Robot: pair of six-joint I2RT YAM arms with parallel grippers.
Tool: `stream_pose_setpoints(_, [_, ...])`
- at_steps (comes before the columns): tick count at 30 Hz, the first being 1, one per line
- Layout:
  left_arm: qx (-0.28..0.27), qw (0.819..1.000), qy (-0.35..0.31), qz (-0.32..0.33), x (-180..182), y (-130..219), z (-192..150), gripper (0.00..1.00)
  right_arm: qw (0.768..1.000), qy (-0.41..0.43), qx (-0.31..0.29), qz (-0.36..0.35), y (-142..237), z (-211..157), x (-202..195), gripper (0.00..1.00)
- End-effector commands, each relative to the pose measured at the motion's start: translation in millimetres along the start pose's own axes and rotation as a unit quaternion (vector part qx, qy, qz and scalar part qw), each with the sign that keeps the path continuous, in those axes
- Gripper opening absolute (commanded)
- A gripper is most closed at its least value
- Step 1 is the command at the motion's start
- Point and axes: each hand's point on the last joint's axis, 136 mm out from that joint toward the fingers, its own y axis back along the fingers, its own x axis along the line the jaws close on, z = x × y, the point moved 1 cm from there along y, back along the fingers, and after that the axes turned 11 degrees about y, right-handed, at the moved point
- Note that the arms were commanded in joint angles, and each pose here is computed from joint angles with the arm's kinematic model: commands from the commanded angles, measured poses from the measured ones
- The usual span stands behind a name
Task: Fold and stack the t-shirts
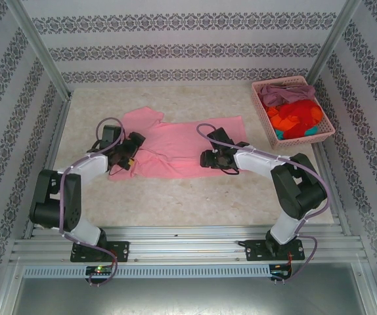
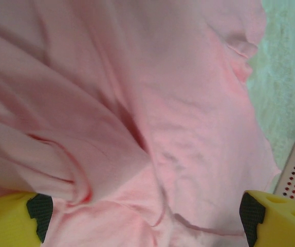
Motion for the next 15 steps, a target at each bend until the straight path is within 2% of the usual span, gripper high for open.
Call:
stream_pose_setpoints(1, [-0.025,0.998,-0.016,0.06,41,18,16,0.95,1.0,-0.001,-0.016,-0.007,7,4,-7,0.56])
stream_pose_setpoints(10, [-0.045,0.994,0.01,0.103,93,44,48,0.96,1.0,-0.001,-0.022,-0.008,11,7,-11,0.56])
stream_pose_setpoints(15, [-0.053,0.995,-0.007,0.09,78,49,62,0.97,1.0,-0.002,-0.024,-0.005,12,5,-11,0.57])
